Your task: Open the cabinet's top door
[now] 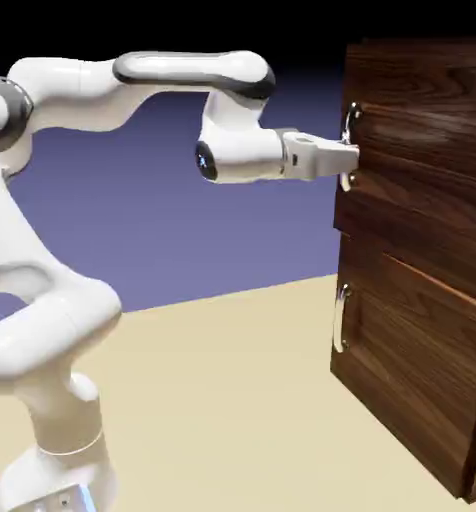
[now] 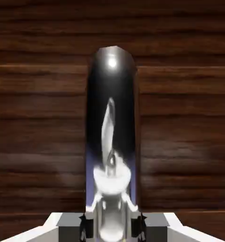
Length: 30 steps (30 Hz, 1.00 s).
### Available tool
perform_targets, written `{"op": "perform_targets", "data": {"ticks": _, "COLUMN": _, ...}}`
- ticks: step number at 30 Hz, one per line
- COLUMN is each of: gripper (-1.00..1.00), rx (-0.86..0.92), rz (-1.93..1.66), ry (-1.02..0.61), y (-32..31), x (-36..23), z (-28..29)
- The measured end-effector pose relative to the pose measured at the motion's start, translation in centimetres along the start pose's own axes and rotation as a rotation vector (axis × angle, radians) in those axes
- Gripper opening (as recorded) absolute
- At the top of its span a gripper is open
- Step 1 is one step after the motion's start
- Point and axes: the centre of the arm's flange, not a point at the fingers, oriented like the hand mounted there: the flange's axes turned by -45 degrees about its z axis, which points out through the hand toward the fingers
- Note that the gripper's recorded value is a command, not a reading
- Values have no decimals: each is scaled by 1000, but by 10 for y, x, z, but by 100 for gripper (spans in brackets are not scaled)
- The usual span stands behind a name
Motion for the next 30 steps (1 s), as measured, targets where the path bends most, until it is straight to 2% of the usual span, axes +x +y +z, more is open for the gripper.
{"op": "perform_targets", "data": {"ticks": 14, "gripper": -100, "rx": 282, "rz": -3, "ry": -1, "y": 54, "x": 0, "z": -92}}
{"op": "perform_targets", "data": {"ticks": 30, "gripper": -100, "rx": 631, "rz": 1, "ry": -1, "y": 154, "x": 0, "z": -180}}
